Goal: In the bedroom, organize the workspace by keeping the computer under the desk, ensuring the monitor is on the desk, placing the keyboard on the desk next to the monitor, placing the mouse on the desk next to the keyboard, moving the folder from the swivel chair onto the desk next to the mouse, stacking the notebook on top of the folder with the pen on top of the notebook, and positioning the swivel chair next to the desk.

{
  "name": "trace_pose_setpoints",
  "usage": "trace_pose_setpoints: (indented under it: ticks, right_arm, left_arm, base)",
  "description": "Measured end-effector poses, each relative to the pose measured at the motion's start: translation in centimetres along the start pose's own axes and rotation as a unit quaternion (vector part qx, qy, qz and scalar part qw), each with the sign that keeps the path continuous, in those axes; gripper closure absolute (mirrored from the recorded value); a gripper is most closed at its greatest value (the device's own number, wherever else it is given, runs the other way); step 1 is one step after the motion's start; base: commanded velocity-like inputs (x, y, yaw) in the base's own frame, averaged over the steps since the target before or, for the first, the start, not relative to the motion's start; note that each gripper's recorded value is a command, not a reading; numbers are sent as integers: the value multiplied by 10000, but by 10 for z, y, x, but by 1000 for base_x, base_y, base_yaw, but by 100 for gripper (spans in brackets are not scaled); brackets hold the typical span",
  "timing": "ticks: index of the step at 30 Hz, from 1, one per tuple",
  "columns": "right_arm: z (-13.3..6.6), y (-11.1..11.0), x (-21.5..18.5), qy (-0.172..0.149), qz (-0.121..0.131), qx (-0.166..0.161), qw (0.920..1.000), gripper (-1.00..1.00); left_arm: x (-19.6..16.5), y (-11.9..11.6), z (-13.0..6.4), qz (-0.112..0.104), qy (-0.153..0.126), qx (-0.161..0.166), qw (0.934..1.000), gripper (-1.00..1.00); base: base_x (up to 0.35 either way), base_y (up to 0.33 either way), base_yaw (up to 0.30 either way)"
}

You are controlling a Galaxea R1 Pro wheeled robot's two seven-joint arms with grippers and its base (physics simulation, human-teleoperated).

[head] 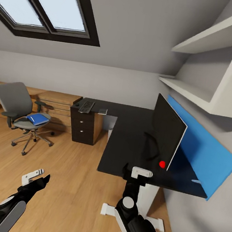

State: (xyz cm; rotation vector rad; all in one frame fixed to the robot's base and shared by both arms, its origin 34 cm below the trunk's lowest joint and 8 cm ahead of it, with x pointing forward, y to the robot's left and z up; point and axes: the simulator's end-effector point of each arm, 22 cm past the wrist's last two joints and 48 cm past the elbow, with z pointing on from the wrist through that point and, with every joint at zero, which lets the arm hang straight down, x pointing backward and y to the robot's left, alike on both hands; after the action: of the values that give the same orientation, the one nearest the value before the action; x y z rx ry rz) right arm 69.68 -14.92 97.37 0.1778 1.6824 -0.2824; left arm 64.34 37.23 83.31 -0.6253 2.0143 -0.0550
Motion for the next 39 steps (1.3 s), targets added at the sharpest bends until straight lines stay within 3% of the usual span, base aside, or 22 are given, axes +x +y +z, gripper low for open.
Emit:
trace_pose_setpoints:
  ticks: [8, 15, 19, 25, 26, 29, 37, 39]
  right_arm:
    - [-2, 5, 6, -8, -45, -62, 10000, -100]
    - [-11, 22, 3, -198, -10, -269, 9994, -100]
    - [-13, 27, 20, -100, -176, -323, 9993, -100]
    - [-21, 44, 45, -2, -224, -406, 9989, -100]
    - [-28, 55, 58, -193, -364, -487, 9980, -100]
    - [-29, 56, 69, -369, -642, -562, 9957, -100]
    - [-30, 57, 82, -321, -799, -647, 9942, -100]
    - [-32, 64, 86, -293, -822, -829, 9927, -100]
  left_arm:
    - [9, 5, 1, 20, 104, -56, 9999, -100]
    - [13, 1, 1, 61, 143, -19, 9999, -100]
    - [23, -3, 1, 131, 235, 20, 9996, -100]
    - [41, -4, 1, 247, 412, 22, 9988, -100]
    - [50, -10, 0, 340, 493, 81, 9982, -100]
    - [56, -10, 0, 380, 545, 75, 9978, -100]
    - [62, -14, 0, 343, 584, 93, 9977, -100]
    - [64, -16, 0, 328, 595, 102, 9976, -100]
  base:
    - [128, 313, 0]
    - [246, 251, 0]
    - [264, 237, 2]
    - [280, 222, 171]
    - [296, 205, 264]
    - [297, 204, 269]
    - [298, 203, 271]
    - [298, 203, 264]
